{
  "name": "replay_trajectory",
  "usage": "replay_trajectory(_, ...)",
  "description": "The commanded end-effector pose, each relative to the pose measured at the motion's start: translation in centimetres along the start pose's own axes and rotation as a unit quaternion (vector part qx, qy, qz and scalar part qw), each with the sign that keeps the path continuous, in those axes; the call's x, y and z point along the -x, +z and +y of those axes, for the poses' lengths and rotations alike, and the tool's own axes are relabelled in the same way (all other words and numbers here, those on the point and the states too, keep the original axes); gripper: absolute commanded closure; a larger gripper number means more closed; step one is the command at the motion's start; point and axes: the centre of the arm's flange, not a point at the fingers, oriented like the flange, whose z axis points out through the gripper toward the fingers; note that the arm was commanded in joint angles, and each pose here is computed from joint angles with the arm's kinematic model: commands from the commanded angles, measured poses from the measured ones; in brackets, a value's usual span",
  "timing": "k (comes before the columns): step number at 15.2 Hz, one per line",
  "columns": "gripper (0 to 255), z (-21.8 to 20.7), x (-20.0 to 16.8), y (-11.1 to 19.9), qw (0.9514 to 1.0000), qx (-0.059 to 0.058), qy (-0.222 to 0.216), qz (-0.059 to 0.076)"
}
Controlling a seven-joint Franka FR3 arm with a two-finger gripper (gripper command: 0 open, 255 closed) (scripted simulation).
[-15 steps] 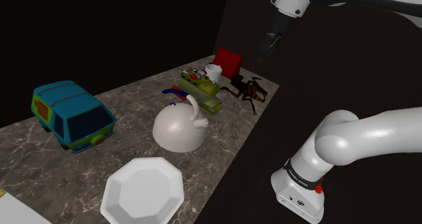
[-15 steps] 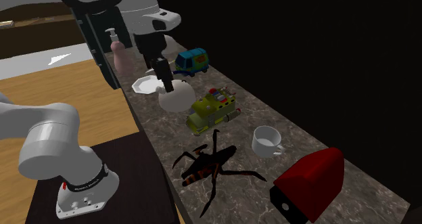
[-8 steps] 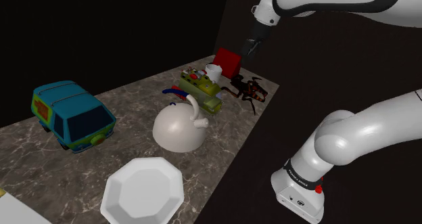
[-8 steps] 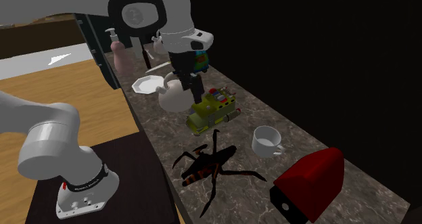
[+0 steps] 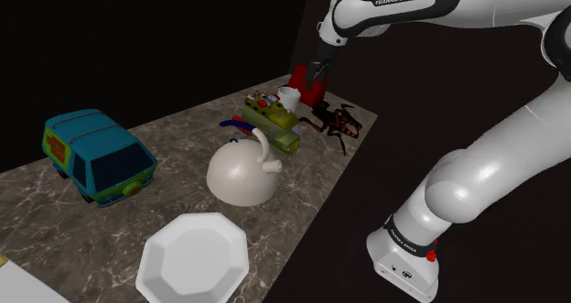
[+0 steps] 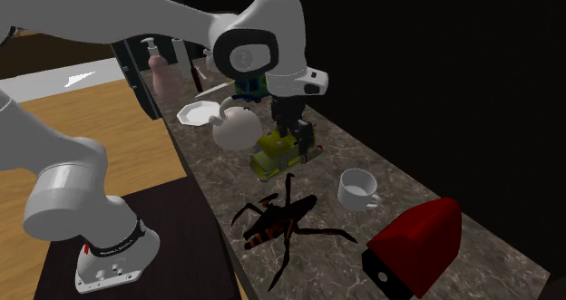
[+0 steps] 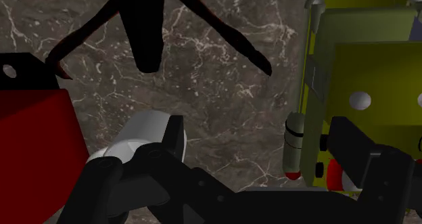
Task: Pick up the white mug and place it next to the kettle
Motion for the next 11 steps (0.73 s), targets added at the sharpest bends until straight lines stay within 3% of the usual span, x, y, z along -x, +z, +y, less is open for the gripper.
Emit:
replay_trajectory(1,0,1.0,-1.8,1.6,1.0000,-0.001,-0.002,0.000)
replay_trajectory(11,0,5.6,-11.1,9.9,0.9999,-0.006,-0.012,-0.003)
